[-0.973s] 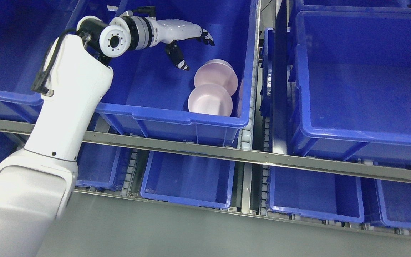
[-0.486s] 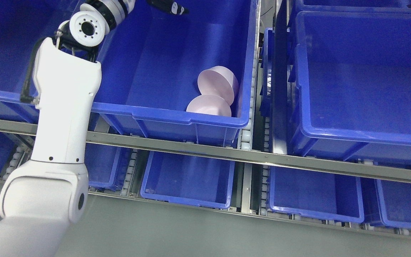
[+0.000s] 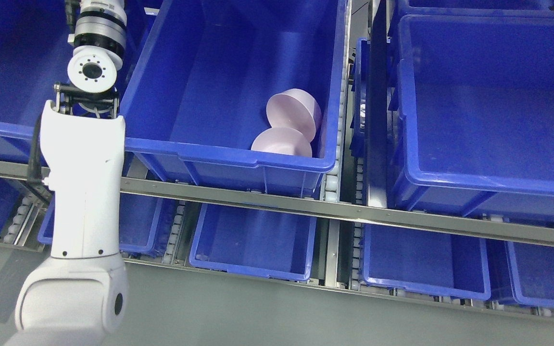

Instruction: Stack pink IKEA bowls on left shelf middle

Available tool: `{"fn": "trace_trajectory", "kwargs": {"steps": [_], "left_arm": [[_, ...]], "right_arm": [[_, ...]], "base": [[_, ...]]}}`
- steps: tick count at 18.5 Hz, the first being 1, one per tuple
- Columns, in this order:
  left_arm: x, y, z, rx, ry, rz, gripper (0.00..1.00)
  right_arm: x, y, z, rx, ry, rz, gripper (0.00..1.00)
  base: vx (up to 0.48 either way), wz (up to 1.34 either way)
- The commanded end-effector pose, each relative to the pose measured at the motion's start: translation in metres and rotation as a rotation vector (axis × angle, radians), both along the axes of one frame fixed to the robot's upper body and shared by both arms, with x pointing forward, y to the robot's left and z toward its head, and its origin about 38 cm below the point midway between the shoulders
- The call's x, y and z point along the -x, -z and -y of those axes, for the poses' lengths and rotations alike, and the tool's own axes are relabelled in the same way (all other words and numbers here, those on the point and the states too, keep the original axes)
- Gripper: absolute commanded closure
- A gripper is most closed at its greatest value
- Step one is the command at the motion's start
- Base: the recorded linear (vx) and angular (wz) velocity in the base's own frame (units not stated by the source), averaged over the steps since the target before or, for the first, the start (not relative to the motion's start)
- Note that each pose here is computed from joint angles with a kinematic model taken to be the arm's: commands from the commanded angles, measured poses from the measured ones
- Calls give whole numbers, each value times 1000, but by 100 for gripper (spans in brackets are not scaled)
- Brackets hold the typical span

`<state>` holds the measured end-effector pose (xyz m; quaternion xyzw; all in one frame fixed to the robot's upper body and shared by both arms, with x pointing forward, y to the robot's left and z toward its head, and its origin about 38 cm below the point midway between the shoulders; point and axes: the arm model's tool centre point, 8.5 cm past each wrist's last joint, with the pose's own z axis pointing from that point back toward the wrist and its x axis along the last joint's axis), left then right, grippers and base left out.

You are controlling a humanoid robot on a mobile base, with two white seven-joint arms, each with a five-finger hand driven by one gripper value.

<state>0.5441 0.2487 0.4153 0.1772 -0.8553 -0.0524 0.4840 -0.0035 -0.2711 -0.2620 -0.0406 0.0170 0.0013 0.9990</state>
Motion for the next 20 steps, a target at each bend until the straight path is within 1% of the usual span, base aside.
{"fn": "trace_trajectory", "kwargs": {"steps": [1,6,17,20], "left_arm": [[54,-1,-20,106,-61,154,0],[68,6,-10,70,-19,146,0],[67,12,-5,58,-4,131,0],[67,12,3,43,14,131,0]], "right_arm": [[7,-1,11,18,15,6,0],[7,-1,11,18,14,5,0],[7,-1,11,18,15,6,0],[7,-1,11,18,14,5,0]], "base": [[0,0],[0,0],[0,0],[0,0]]}}
